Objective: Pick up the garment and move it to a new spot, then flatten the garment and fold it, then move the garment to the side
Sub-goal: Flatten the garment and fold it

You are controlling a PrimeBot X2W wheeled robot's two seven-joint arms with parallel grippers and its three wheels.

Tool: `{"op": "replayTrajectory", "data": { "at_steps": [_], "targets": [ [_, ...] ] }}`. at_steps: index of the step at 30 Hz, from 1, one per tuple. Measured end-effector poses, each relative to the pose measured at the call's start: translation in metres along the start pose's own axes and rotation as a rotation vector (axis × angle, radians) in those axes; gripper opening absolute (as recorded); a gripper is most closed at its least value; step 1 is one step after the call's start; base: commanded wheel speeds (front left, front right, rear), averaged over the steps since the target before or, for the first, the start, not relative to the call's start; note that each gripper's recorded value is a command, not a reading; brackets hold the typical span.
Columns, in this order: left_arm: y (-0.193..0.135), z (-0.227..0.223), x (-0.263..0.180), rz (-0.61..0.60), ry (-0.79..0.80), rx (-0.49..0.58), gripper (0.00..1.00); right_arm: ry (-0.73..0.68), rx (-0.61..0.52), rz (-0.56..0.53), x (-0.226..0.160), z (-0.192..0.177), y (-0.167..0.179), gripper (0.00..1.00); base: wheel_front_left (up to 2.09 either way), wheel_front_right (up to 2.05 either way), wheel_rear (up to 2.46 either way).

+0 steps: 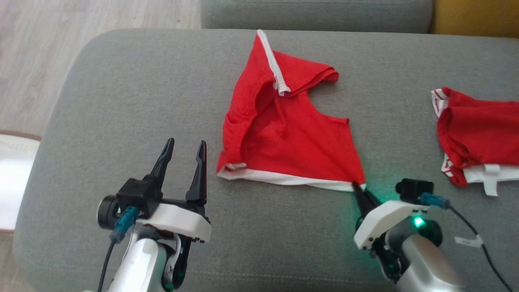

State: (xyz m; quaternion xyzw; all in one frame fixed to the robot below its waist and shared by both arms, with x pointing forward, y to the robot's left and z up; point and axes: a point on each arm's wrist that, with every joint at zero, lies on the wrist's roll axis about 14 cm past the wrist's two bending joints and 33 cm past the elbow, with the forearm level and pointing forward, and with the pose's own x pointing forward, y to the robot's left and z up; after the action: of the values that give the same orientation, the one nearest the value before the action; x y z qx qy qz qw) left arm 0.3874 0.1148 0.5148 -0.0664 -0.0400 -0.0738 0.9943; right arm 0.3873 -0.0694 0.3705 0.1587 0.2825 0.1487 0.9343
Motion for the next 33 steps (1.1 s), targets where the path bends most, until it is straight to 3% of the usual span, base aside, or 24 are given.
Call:
{"op": "replayTrajectory", "data": {
  "at_steps": [10,15,27,30,33],
  "targets": [
    [-0.013,-0.001,0.004,-0.039,-0.001,-0.007,1.00,-0.129,-0.083,-0.142,-0.010,0.046,-0.047,0.00,0.00,0.00,0.00],
    [-0.027,-0.007,0.004,-0.093,0.018,-0.001,1.00,-0.154,-0.071,-0.177,-0.015,0.055,-0.059,0.00,0.00,0.00,0.00],
    [-0.120,-0.038,0.007,-0.517,0.114,0.250,1.00,-0.136,-0.011,-0.162,-0.018,0.046,-0.056,0.00,0.00,0.00,0.00],
    [-0.128,-0.062,0.004,-0.564,0.217,0.327,1.00,-0.131,-0.003,-0.155,-0.020,0.043,-0.054,0.00,0.00,0.00,0.00],
    [-0.120,-0.082,0.003,-0.522,0.309,0.362,1.00,-0.124,0.007,-0.156,-0.022,0.040,-0.055,0.00,0.00,0.00,0.00]
  ]
}}
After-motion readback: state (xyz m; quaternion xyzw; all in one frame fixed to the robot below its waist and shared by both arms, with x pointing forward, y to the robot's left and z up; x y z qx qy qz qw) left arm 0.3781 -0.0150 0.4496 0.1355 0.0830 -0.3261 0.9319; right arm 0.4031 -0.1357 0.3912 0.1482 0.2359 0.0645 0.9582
